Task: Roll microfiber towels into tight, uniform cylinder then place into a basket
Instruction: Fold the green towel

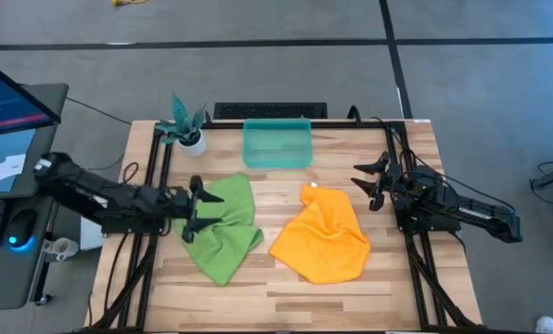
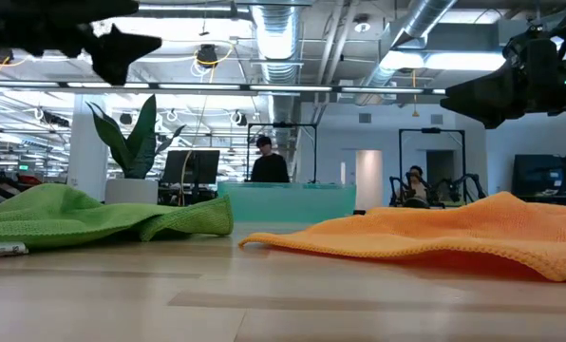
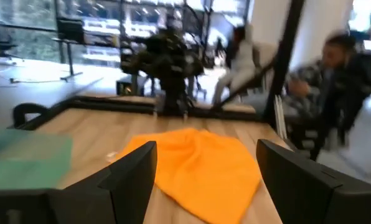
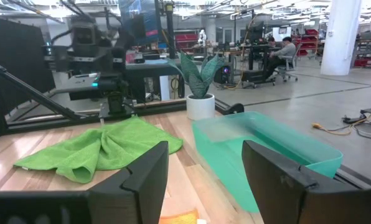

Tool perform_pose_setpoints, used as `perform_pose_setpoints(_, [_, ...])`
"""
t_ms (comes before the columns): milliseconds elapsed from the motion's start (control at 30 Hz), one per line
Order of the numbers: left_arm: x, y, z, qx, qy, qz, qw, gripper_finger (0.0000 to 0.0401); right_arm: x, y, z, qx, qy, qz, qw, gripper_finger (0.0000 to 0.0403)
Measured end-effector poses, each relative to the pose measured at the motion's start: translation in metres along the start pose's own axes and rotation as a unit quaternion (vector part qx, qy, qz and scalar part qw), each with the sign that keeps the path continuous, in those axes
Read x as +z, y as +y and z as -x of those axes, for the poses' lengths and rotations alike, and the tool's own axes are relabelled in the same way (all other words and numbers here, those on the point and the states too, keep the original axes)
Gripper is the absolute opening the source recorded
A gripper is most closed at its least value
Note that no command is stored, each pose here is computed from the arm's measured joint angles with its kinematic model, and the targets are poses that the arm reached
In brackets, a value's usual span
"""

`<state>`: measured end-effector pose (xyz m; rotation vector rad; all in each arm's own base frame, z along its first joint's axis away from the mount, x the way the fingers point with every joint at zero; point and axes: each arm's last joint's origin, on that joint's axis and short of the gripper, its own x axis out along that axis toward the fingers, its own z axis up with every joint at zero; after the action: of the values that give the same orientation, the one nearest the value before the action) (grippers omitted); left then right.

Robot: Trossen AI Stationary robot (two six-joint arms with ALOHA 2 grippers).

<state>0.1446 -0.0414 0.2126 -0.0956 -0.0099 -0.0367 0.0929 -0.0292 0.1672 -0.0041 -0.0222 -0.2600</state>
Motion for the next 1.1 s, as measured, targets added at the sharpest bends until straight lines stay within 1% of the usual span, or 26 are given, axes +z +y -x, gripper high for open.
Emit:
perform_pose_setpoints(100, [0.007, -0.015, -0.016, -0.024, 0.029, -0.029, 0.999, 0.0267, 0.0, 0.0, 0.0, 0.0, 0.0, 0.0, 1.0, 0.0226])
perform_pose_setpoints(167, [0.008, -0.026, -0.026, -0.03, 0.055, -0.049, 0.997, 0.0267, 0.0, 0.0, 0.0, 0.0, 0.0, 0.0, 1.0, 0.0226])
perform_pose_setpoints(300, [0.009, -0.049, -0.043, -0.015, 0.119, -0.09, 0.989, 0.0267, 0.0, 0.0, 0.0, 0.0, 0.0, 0.0, 1.0, 0.0226])
perform_pose_setpoints(400, [0.005, -0.065, -0.052, 0.002, 0.172, -0.107, 0.979, 0.0267, 0.0, 0.0, 0.0, 0.0, 0.0, 0.0, 1.0, 0.0226])
perform_pose_setpoints(533, [-0.002, -0.09, -0.06, 0.01, 0.223, -0.097, 0.97, 0.0267, 0.0, 0.0, 0.0, 0.0, 0.0, 0.0, 1.0, 0.0226])
perform_pose_setpoints(600, [-0.011, -0.102, -0.061, 0.013, 0.247, -0.088, 0.965, 0.0267, 0.0, 0.0, 0.0, 0.0, 0.0, 0.0, 1.0, 0.0226])
perform_pose_setpoints(733, [-0.027, -0.125, -0.062, 0.029, 0.268, -0.074, 0.96, 0.0265, 0.0, 0.0, 0.0, 0.0, 0.0, 0.0, 1.0, 0.0226])
perform_pose_setpoints(800, [-0.036, -0.134, -0.063, 0.037, 0.282, -0.068, 0.956, 0.026, 0.0, 0.0, 0.0, 0.0, 0.0, 0.0, 1.0, 0.0226])
perform_pose_setpoints(967, [-0.051, -0.155, -0.068, 0.052, 0.309, -0.03, 0.949, 0.0244, 0.0, 0.0, 0.0, 0.0, 0.0, 0.0, 1.0, 0.0226])
perform_pose_setpoints(1100, [-0.062, -0.167, -0.073, 0.06, 0.341, -0.04, 0.937, 0.0232, 0.0, 0.0, 0.0, 0.0, 0.0, 0.0, 1.0, 0.0226])
